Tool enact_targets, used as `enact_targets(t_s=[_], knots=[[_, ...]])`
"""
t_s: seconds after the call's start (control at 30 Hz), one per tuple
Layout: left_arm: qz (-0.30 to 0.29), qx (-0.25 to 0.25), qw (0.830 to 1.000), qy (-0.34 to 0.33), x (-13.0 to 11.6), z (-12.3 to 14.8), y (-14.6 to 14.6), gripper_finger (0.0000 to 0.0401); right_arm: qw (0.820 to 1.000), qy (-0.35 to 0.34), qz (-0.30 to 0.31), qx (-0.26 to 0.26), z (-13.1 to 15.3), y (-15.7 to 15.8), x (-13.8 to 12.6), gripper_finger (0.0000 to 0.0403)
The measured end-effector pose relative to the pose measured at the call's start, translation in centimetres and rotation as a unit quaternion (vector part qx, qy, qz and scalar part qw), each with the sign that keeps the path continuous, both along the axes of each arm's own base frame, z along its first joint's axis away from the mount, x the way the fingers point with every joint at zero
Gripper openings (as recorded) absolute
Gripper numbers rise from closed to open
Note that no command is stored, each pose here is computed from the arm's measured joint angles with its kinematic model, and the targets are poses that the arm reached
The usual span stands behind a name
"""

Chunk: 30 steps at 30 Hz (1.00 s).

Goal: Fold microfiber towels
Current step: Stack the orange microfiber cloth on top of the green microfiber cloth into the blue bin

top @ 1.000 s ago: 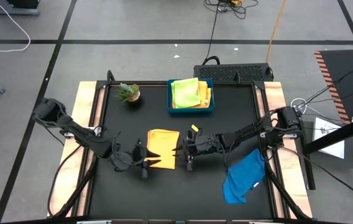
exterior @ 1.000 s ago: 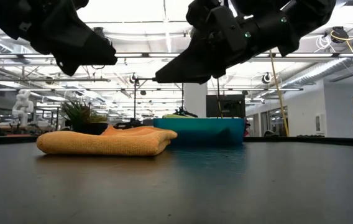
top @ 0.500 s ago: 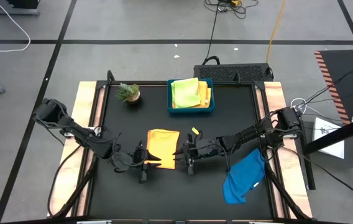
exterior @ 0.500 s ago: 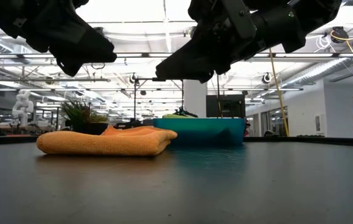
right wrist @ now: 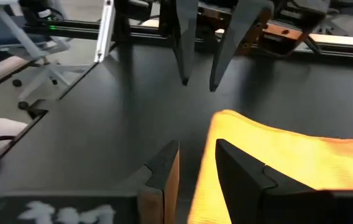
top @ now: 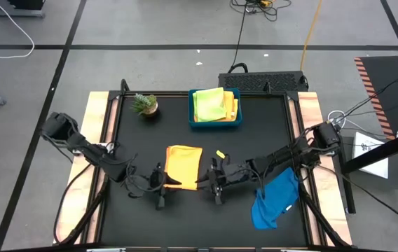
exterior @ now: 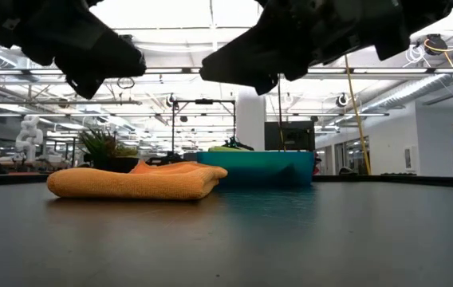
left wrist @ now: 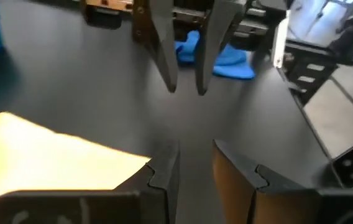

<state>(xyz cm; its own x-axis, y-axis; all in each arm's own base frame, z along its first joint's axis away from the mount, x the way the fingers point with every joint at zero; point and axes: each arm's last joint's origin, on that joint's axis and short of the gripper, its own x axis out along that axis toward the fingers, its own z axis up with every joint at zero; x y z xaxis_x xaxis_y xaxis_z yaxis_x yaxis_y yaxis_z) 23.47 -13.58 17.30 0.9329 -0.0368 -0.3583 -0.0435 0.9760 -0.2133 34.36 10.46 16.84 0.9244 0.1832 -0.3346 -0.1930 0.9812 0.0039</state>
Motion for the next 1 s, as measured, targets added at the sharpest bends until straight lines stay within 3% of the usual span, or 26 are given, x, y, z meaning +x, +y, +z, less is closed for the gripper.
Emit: enact_targets(t_s=[0.33, 0.63, 0.8, 1.0], knots=[[-0.037, 0.004, 0.999, 0.024, 0.0, -2.7, -2.1, 0.0093, 0.999, 0.003, 0.033, -0.014, -1.8, 2.1, -0.1, 0.0104], [-0.041, 0.010, 0.998, 0.045, -0.1, -3.8, -2.4, 0.0093, 0.999, -0.010, 0.045, -0.021, -4.4, 3.5, 1.1, 0.0187], [-0.034, 0.015, 0.998, 0.041, -0.1, -3.7, -2.4, 0.0093, 0.996, 0.022, 0.032, -0.083, -6.4, 3.7, 2.5, 0.0220], [-0.029, 0.019, 0.999, 0.040, 0.0, -3.7, -2.2, 0.0093, 0.984, 0.058, -0.028, -0.169, -7.4, 2.9, 2.6, 0.0223]])
